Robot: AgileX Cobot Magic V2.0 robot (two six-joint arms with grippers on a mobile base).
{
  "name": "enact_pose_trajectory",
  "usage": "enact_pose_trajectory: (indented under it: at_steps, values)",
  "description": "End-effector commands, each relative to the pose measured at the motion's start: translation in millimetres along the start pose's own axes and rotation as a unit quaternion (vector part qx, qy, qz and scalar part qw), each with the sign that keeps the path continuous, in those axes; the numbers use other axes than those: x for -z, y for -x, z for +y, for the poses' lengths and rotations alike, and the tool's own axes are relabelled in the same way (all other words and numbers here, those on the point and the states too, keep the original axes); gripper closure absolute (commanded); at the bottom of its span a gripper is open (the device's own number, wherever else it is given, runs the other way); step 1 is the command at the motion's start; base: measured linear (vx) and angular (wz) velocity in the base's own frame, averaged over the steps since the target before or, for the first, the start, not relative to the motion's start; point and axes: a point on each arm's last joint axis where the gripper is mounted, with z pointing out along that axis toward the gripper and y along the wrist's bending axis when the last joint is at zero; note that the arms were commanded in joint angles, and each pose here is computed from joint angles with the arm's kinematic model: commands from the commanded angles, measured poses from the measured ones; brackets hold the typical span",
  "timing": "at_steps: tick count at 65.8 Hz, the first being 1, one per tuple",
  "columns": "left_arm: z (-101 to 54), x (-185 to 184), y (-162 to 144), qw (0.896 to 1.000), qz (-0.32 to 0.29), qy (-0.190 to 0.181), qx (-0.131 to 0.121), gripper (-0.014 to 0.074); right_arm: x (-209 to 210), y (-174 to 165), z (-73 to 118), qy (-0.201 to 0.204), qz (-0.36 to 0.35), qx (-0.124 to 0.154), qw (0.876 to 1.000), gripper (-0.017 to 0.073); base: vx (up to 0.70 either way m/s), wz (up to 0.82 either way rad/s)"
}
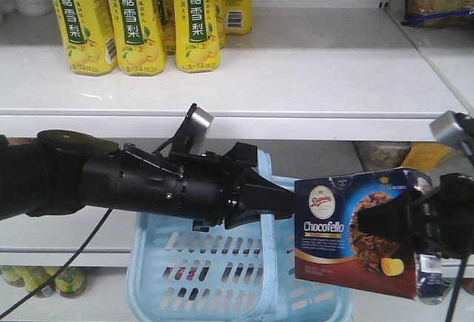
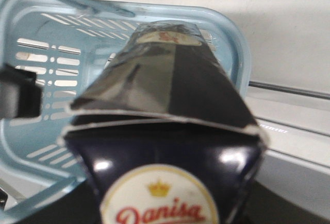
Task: Left arm holds basket, right arm returns cookies
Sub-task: 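Grasp the Chocofello box with the right gripper and lift it out, then carry the box up onto the upper shelf with the right gripper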
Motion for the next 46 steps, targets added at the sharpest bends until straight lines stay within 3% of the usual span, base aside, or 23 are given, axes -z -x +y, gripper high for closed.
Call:
enact_pose_trajectory:
  at_steps: [1,24,46]
  values:
    - [-30.6,10,9,0.997,-0.044,-0.061,-0.006,0.0596,28,0,16.3,0.007,-0.059,0.012,0.998,0.0466,0.00,0.00]
    - [-30.6,10,9,0.997,-0.044,-0.061,-0.006,0.0596,91,21,56.3,-0.035,-0.167,0.111,0.979,0.0463,0.00,0.00]
    - [-30.6,10,9,0.997,-0.044,-0.061,-0.006,0.0596,129,66,69.8,-0.121,-0.208,0.162,0.957,0.0461,0.00,0.00]
